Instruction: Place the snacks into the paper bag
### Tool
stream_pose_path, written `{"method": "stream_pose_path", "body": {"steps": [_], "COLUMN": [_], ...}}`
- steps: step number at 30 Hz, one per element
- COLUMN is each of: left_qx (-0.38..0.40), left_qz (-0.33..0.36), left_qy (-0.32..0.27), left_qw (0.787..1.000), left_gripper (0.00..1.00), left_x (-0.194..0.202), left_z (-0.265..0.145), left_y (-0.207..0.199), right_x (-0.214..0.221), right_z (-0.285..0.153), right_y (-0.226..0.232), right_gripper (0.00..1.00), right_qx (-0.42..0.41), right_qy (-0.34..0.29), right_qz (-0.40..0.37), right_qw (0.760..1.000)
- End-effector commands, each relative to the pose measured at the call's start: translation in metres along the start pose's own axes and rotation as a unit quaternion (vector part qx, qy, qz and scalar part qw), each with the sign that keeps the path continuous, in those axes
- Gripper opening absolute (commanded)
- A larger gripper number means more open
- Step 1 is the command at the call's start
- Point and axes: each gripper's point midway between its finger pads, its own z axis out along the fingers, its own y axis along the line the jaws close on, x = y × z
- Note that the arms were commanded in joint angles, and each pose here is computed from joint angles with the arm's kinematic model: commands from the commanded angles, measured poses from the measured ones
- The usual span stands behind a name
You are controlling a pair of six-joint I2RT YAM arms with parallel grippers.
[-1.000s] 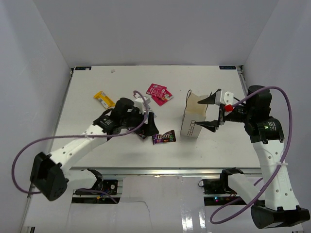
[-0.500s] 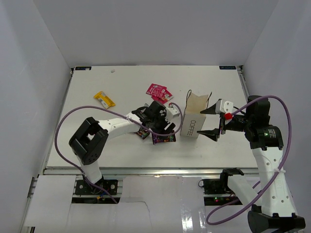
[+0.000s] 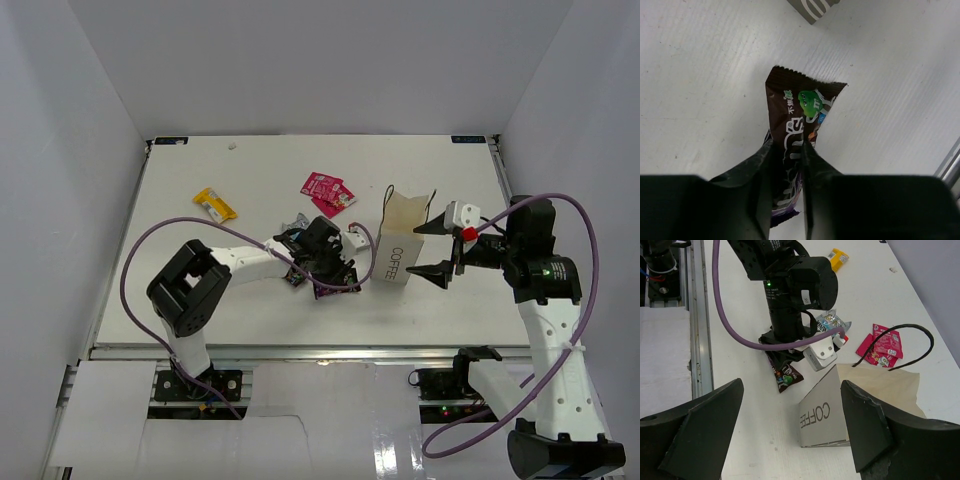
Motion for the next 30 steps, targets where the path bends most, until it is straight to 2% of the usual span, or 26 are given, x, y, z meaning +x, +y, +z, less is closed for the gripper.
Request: {"method": "stream_pose_path", "body": {"steps": [1, 2, 4, 7, 9, 10, 13, 17, 19, 20, 22, 23, 24, 26, 27, 28, 30], "left_qx": [0.016, 0.013, 0.008, 0.005, 0.010, 0.017, 0.046, 0.097, 0.121, 0.129, 0.142, 0.145, 0.148, 0.150, 0.149, 0.150, 0.150], "left_qz": [-0.004, -0.005, -0.017, -0.030, -0.023, -0.033, -0.037, -0.035, -0.032, -0.029, -0.026, -0.013, -0.012, -0.011, -0.006, -0.012, -0.013], "left_qy": [-0.013, -0.023, -0.028, -0.073, -0.134, -0.160, -0.270, -0.412, -0.435, -0.462, -0.469, -0.496, -0.505, -0.506, -0.519, -0.510, -0.520], "left_qw": [1.000, 1.000, 0.999, 0.997, 0.991, 0.986, 0.961, 0.905, 0.892, 0.877, 0.871, 0.856, 0.850, 0.849, 0.842, 0.847, 0.841], "left_gripper": [0.29, 0.24, 0.21, 0.19, 0.18, 0.18, 0.20, 0.22, 0.22, 0.21, 0.20, 0.19, 0.19, 0.19, 0.19, 0.19, 0.18], "left_x": [0.002, -0.001, 0.002, -0.021, -0.053, -0.066, -0.116, -0.180, -0.198, -0.218, -0.236, -0.257, -0.266, -0.283, -0.298, -0.304, -0.319], "left_z": [-0.008, -0.013, -0.018, -0.045, -0.078, -0.092, -0.151, -0.223, -0.236, -0.253, -0.251, -0.268, -0.271, -0.256, -0.264, -0.245, -0.245], "left_y": [-0.012, -0.012, -0.014, -0.021, -0.030, -0.036, -0.059, -0.085, -0.093, -0.097, -0.099, -0.102, -0.102, -0.097, -0.098, -0.093, -0.091], "right_x": [-0.009, -0.011, -0.015, -0.021, -0.027, -0.024, -0.032, -0.049, -0.057, -0.063, -0.069, -0.070, -0.070, -0.071, -0.070, -0.070, -0.073], "right_z": [-0.002, -0.003, -0.004, -0.006, -0.008, -0.014, -0.024, -0.039, -0.046, -0.049, -0.055, -0.057, -0.058, -0.061, -0.063, -0.063, -0.066], "right_y": [-0.002, -0.003, -0.005, -0.009, -0.020, -0.033, -0.066, -0.102, -0.117, -0.120, -0.130, -0.133, -0.135, -0.138, -0.139, -0.139, -0.138], "right_gripper": [0.84, 0.84, 0.84, 0.84, 0.83, 0.83, 0.83, 0.84, 0.84, 0.84, 0.85, 0.85, 0.85, 0.85, 0.85, 0.85, 0.85], "right_qx": [0.001, 0.002, 0.004, 0.012, 0.033, 0.068, 0.142, 0.233, 0.270, 0.281, 0.308, 0.315, 0.321, 0.334, 0.340, 0.342, 0.348], "right_qy": [-0.012, -0.013, -0.017, -0.014, -0.011, 0.001, 0.012, 0.002, -0.003, -0.010, -0.015, -0.017, -0.020, -0.023, -0.024, -0.025, -0.027], "right_qz": [0.004, 0.005, 0.008, 0.013, 0.012, 0.035, 0.030, 0.057, 0.050, 0.055, 0.052, 0.053, 0.061, 0.063, 0.068, 0.068, 0.066], "right_qw": [1.000, 1.000, 1.000, 1.000, 0.999, 0.997, 0.989, 0.971, 0.962, 0.958, 0.950, 0.947, 0.945, 0.940, 0.938, 0.937, 0.935]}}
